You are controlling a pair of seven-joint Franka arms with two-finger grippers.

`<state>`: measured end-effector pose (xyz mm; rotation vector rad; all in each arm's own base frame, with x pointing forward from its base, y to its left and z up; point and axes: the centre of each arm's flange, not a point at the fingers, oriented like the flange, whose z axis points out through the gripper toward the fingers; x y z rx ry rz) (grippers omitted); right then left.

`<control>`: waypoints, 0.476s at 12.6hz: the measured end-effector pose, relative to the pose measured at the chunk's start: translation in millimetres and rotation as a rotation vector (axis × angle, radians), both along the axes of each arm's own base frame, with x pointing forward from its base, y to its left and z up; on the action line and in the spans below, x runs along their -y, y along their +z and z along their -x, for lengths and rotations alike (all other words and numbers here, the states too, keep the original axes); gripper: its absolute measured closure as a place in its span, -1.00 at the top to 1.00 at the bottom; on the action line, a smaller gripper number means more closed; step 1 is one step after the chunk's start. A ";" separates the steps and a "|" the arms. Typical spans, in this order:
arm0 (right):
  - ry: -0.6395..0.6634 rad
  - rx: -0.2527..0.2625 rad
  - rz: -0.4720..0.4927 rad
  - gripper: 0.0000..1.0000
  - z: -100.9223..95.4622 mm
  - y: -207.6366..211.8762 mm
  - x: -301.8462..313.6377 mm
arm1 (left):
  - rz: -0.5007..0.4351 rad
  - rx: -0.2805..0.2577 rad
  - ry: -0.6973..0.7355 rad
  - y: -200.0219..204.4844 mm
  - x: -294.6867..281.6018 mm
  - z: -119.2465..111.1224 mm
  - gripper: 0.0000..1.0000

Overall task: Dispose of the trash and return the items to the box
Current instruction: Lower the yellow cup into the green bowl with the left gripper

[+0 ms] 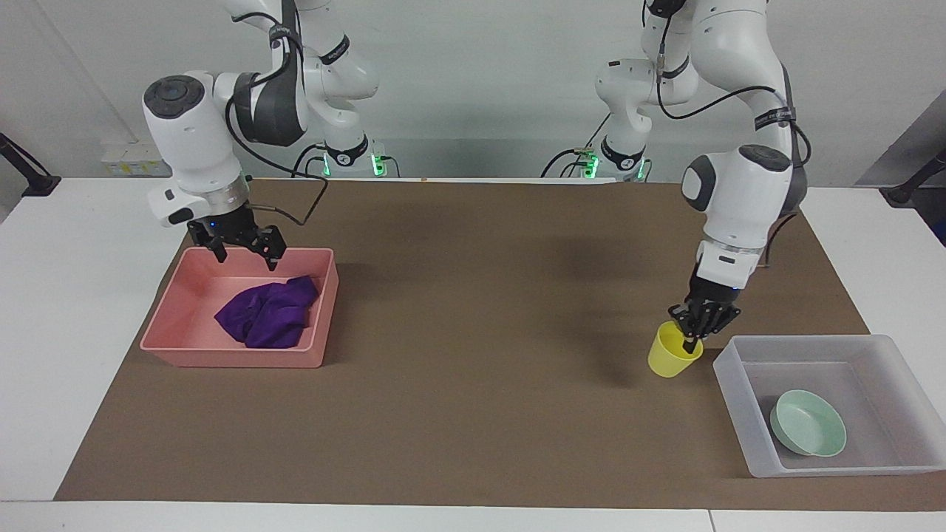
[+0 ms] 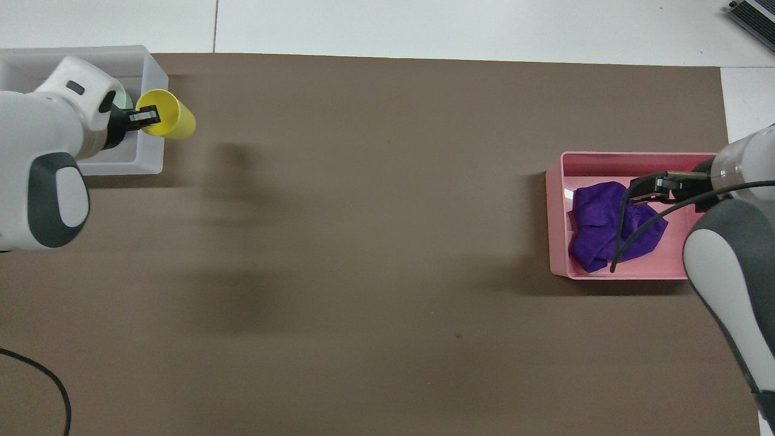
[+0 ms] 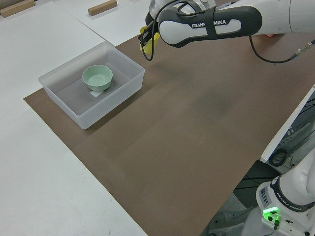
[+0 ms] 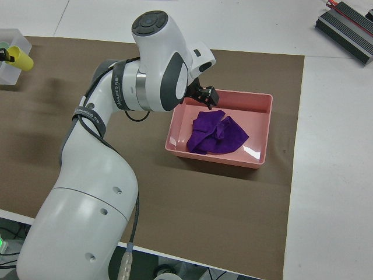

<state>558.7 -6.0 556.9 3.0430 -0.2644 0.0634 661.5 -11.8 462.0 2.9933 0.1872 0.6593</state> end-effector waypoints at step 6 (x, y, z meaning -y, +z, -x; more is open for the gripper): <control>-0.015 -0.012 -0.014 1.00 18.1 59.3 -0.6 | -0.057 -0.042 0.008 0.8 -119.4 -39.7 -0.93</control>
